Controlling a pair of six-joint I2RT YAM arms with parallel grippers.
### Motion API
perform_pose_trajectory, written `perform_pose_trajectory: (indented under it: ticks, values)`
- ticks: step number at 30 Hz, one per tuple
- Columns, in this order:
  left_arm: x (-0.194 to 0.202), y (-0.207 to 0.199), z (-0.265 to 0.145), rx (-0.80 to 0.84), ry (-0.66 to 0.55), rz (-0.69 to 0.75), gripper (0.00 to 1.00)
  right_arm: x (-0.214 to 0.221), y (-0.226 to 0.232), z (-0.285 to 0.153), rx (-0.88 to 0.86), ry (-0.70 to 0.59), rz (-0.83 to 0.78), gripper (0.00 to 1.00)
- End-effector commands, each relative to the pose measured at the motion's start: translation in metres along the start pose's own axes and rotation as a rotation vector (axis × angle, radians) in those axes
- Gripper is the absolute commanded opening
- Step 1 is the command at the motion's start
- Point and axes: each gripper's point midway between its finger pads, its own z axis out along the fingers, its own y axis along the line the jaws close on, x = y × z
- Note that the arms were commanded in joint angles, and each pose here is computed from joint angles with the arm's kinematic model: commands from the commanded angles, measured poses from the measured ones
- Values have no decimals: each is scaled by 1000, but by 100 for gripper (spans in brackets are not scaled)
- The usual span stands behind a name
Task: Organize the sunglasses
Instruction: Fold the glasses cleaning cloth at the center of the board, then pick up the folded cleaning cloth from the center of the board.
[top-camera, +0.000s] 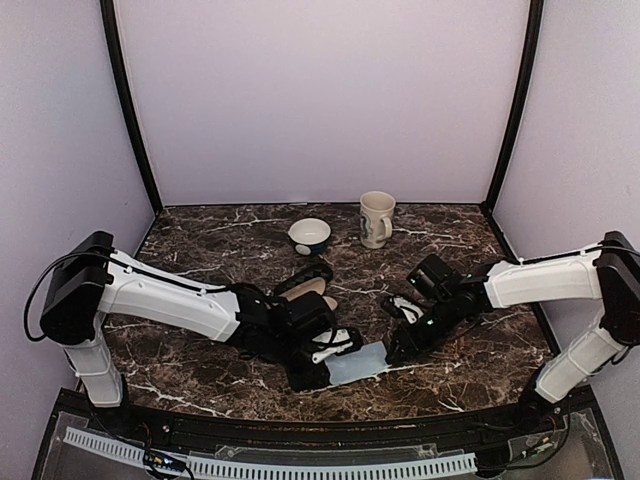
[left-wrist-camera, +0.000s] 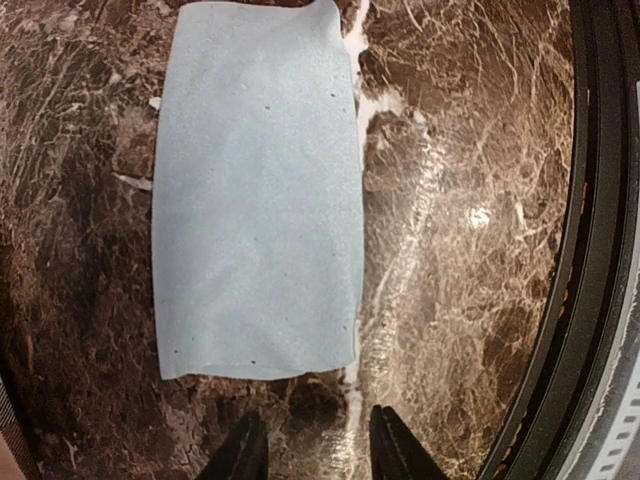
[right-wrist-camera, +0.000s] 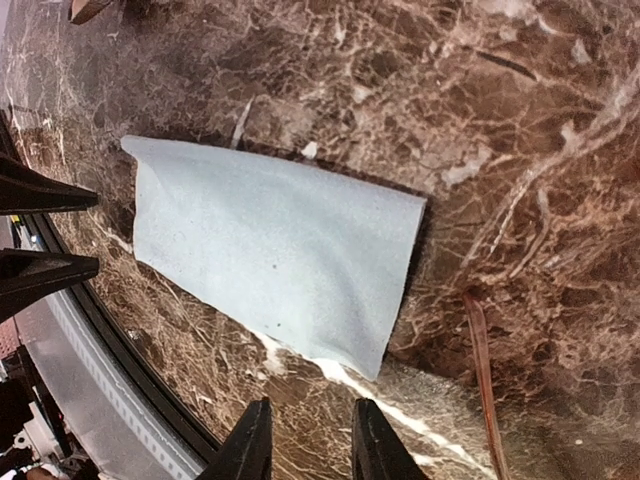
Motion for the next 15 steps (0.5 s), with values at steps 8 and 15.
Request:
perform_pose_trajectory:
  ticks: [8,15]
  values:
    - [-25,37,-21,24,-131,-232,45,-54,7,-3,48,-126,-87,33]
    - [-23,50,-10,33,-118,-300,45,-64,-3,10,56,-115,-86,34]
